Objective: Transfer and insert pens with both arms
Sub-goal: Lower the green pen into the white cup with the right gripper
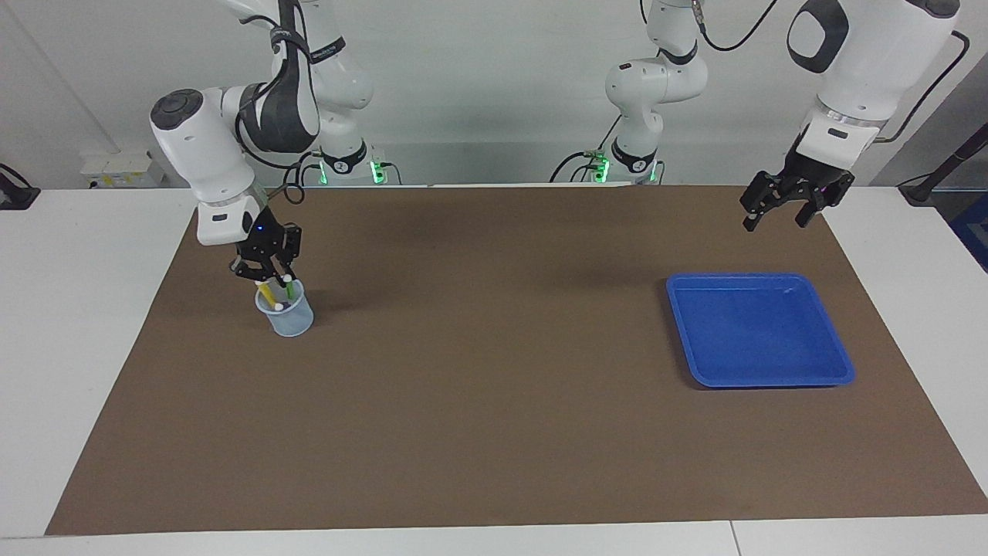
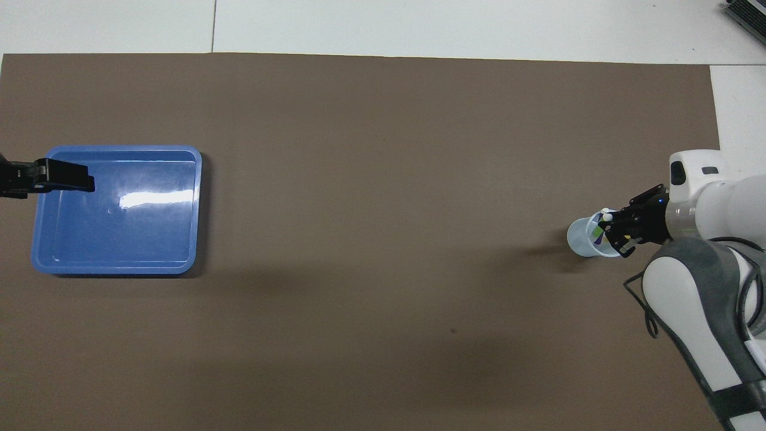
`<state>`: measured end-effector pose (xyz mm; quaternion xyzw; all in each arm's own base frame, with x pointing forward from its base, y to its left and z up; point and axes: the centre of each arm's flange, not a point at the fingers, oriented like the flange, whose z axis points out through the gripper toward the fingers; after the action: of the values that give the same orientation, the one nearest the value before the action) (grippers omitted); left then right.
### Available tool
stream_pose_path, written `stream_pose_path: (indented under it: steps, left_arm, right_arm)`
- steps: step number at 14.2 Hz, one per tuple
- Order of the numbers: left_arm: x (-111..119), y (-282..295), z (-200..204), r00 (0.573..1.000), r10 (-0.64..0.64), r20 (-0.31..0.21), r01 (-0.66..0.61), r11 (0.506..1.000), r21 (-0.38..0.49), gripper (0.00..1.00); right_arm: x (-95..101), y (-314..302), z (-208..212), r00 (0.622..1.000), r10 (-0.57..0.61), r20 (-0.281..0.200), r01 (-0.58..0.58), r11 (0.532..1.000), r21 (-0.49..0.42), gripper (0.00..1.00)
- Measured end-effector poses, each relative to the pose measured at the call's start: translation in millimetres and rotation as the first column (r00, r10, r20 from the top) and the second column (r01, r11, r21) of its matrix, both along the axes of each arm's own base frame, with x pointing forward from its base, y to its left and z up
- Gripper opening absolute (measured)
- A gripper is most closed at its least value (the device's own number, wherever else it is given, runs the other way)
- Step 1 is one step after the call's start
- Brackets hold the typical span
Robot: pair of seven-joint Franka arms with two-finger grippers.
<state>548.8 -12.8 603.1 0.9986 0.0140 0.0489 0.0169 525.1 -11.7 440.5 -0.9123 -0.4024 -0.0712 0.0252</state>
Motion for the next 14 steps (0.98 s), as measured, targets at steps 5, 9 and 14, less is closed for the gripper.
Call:
stream_pose_path:
  steps: [5,9,14]
  left_arm:
    - [9.2,-7.3,-13.4,0.999,-0.017,-0.031,0.017,1.0,0.003,1.0]
    - [16.9,-12.4,19.7,0.999,-0.032,-0.018,0.033,0.999,0.022,1.0]
    - [14.1,-18.9,20.7,0.998,-0.046,-0.046,0.047,0.998,0.034,1.0]
  right_arm:
    - [-13.1,-6.6,-12.5,0.999,0.007,0.048,-0.01,0.998,0.058,0.19]
    - [-29.1,-19.5,-23.8,0.998,0.014,0.055,-0.018,0.997,0.075,0.19]
    - [-39.7,-44.3,-38.7,0.997,0.028,0.071,-0.035,0.995,0.094,0.19]
